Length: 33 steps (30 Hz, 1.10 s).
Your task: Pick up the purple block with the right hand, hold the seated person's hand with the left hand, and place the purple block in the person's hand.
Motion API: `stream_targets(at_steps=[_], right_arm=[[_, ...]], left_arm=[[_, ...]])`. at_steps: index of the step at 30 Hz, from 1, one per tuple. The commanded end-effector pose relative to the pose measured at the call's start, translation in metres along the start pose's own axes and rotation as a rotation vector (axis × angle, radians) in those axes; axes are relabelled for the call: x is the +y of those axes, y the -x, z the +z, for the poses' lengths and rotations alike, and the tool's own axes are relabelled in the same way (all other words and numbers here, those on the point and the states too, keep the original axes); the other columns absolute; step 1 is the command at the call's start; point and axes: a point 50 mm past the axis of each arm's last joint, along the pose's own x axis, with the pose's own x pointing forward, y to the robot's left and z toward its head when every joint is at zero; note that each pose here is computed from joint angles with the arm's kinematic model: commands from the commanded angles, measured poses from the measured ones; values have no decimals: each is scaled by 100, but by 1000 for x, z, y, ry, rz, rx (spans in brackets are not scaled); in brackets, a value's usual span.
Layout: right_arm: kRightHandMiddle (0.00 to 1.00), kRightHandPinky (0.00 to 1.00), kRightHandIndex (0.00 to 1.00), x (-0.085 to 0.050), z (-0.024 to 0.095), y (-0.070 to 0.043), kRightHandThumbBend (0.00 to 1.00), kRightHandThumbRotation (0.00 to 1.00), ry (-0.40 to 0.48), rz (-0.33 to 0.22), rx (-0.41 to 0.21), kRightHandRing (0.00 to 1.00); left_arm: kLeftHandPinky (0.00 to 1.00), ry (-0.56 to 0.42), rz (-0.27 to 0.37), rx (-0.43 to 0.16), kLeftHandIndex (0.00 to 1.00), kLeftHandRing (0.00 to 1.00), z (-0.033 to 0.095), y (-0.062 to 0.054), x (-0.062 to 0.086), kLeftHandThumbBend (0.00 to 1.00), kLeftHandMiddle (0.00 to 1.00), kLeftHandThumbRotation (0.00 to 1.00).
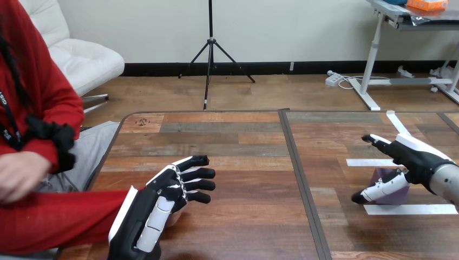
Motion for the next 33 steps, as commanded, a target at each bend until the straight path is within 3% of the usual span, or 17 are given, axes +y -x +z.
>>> stream_targets(at_steps=[1, 12, 33], right_arm=[[100, 93, 100, -39, 13, 2, 100, 14, 49, -89, -5, 100], [100, 91, 100, -41, 8, 1, 100, 10, 84, -94, 33, 100], [94, 76, 92, -36, 1, -4, 100, 1, 197, -74, 105, 92]], left_arm=[[61, -23, -18, -85, 76, 68, 14, -11, 1, 80, 71, 92], [61, -18, -19, -85, 76, 68, 13, -11, 0, 80, 71, 93], [61, -8, -28, -101, 76, 66, 13, -12, -2, 78, 70, 93]])
